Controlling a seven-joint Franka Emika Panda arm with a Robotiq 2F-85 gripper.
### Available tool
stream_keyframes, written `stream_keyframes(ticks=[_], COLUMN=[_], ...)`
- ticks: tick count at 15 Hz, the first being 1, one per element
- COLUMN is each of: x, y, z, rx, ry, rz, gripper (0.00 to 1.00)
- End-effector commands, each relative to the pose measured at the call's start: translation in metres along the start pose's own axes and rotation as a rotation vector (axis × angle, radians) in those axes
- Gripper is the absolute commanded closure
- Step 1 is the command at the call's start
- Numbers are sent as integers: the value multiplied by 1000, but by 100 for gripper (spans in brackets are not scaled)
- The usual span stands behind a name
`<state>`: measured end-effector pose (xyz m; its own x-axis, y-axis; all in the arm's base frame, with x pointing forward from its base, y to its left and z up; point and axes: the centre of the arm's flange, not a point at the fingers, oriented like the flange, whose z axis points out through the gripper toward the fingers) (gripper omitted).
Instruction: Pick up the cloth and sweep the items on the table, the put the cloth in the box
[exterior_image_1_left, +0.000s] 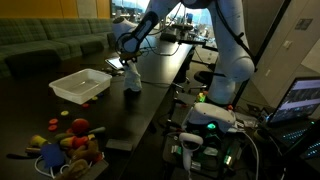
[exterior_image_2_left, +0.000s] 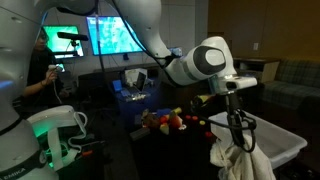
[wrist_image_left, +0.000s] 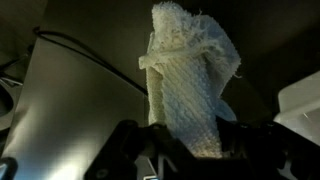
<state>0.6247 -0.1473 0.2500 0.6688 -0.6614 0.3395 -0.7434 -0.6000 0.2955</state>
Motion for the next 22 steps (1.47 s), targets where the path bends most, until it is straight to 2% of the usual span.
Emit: stream_keyframes(ticks=[1, 4, 7, 11, 12, 13, 16, 19, 22], x=[9, 12, 15, 17, 18, 19, 22, 15, -1], y=[-35, -59, -79, -105, -110, -115, -130, -139, -145], z=[51, 72, 67, 38, 27, 15, -7, 8, 45], rx=[-13, 6, 69, 198, 231, 270, 343, 350, 313], ry=[-47, -70, -56, -20, -12, 4, 31, -6, -60], rz=[22, 13, -22, -99, -115, -135, -174, -223, -267], gripper=[94, 94, 94, 94, 97, 95, 100, 100, 100])
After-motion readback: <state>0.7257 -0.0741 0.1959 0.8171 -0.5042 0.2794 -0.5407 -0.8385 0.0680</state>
